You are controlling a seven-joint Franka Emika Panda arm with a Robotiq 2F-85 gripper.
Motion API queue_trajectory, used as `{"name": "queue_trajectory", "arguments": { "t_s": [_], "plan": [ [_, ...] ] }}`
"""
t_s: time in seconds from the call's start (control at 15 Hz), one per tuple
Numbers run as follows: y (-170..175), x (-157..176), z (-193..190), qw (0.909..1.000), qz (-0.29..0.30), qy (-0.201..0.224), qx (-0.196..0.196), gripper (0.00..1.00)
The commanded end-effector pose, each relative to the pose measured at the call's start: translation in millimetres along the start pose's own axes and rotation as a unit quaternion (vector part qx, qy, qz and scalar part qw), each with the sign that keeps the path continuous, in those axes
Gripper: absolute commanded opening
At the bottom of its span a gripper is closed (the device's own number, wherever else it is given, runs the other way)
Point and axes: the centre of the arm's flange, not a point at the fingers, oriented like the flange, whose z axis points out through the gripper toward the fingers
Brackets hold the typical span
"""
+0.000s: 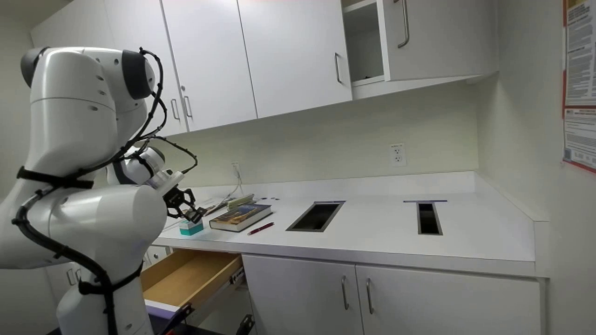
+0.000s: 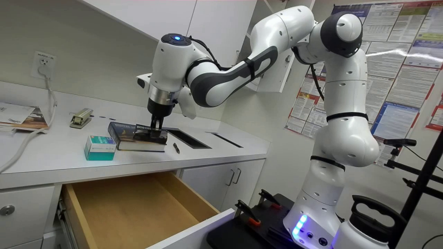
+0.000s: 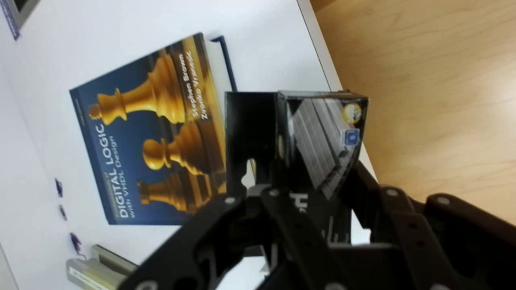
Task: Open the drawer,take out the brown card,put it back and put it on the counter and close it
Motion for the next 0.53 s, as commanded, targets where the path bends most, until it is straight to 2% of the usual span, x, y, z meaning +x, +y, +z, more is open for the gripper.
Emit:
{"name": "queue_trajectory", "arguments": {
  "t_s": [0.0, 0.2, 0.27, 0.47],
  "plan": [
    [3, -5, 1, 1.0, 0.005, -0.005, -0.005, 0.41],
    [3, -11, 1, 0.9999, 0.006, -0.008, -0.007, 0.41],
    [4, -6, 6, 0.9996, 0.023, -0.012, -0.013, 0.16],
    [54, -6, 31, 0.9918, 0.124, -0.031, -0.001, 0.16]
  ]
}}
